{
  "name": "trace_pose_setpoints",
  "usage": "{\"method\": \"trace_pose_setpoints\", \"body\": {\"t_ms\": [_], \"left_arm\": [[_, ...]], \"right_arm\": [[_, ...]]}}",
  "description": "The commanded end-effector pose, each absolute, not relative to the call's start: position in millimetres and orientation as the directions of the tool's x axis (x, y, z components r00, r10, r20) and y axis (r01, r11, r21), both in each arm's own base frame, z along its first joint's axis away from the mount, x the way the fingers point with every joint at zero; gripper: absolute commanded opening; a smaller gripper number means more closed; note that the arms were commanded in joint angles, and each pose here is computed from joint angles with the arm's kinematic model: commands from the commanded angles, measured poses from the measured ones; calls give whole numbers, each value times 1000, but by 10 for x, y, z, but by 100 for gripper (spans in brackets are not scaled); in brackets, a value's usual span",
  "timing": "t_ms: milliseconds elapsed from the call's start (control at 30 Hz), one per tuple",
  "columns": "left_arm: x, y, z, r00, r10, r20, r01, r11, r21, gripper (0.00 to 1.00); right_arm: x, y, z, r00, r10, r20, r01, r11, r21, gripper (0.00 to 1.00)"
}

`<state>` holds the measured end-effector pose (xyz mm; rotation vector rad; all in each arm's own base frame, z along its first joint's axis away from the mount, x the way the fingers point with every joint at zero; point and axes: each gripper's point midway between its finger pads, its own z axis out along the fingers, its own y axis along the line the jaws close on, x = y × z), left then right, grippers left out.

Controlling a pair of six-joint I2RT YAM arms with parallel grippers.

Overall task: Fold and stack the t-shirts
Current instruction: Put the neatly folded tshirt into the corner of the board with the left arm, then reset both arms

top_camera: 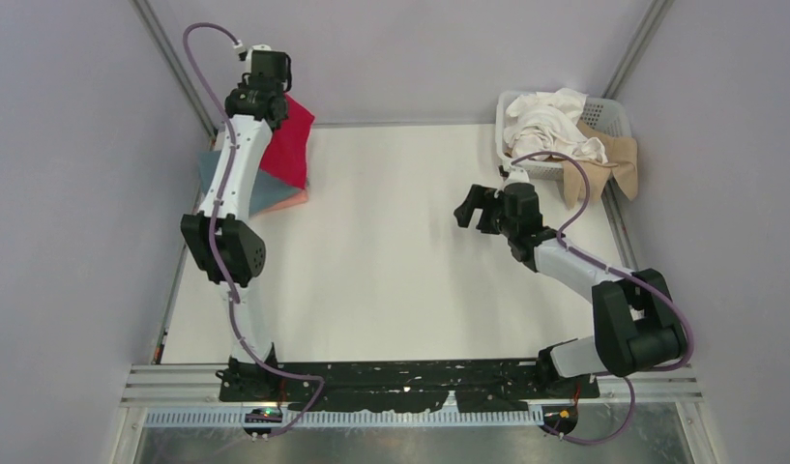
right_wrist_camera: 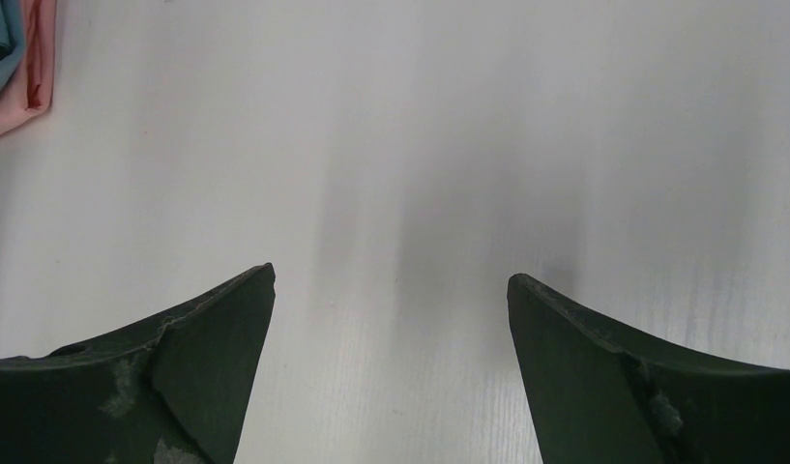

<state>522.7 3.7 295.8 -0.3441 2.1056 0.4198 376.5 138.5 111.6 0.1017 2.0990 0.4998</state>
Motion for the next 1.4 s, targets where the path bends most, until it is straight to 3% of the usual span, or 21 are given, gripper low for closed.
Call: {"method": "trace_pose_setpoints", "body": {"t_ms": [0, 400, 567, 600, 667, 700, 767, 800, 1033, 1167, 1367], "left_arm": [[5371, 260, 2760, -513, -197, -835, -443, 894, 61, 0], [5361, 994, 2140, -589, -278, -759, -524, 846, 97, 0], [5278, 1204, 1930, -621, -311, -720, -544, 832, 110, 8], [5263, 1241, 1889, -627, -315, -712, -547, 829, 116, 13], [5221, 1308, 1839, -635, -326, -700, -561, 818, 128, 33], [5198, 1332, 1835, -637, -330, -696, -569, 811, 136, 46], [5123, 1392, 1928, -626, -340, -702, -600, 785, 154, 92], [5091, 1406, 2026, -615, -343, -710, -611, 777, 154, 99], [4610, 832, 2925, -462, -404, -790, -558, 824, -95, 100], [4071, -67, 2700, -433, -363, -825, -367, 907, -206, 100], [3189, -1101, 1986, -465, -417, -781, -112, 903, -416, 100]], "right_arm": [[3913, 1355, 1242, -518, 268, -812, -113, 920, 375, 95], [3938, 1350, 1173, -538, 258, -802, -99, 926, 364, 95], [3939, 1351, 1158, -544, 256, -799, -98, 927, 363, 95], [3940, 1351, 1160, -543, 256, -800, -98, 927, 363, 95], [3938, 1335, 1154, -545, 257, -798, -89, 928, 360, 95], [3939, 1330, 1154, -545, 260, -797, -83, 929, 360, 95], [3935, 1295, 1176, -541, 268, -797, -64, 932, 357, 95], [3933, 1233, 1199, -531, 272, -803, -36, 939, 342, 95], [3691, 1054, 1640, -427, 341, -838, 7, 927, 374, 95], [3369, 907, 1635, -422, 357, -833, 47, 927, 373, 95], [2854, 698, 1427, -466, 375, -801, 126, 925, 360, 95]]}}
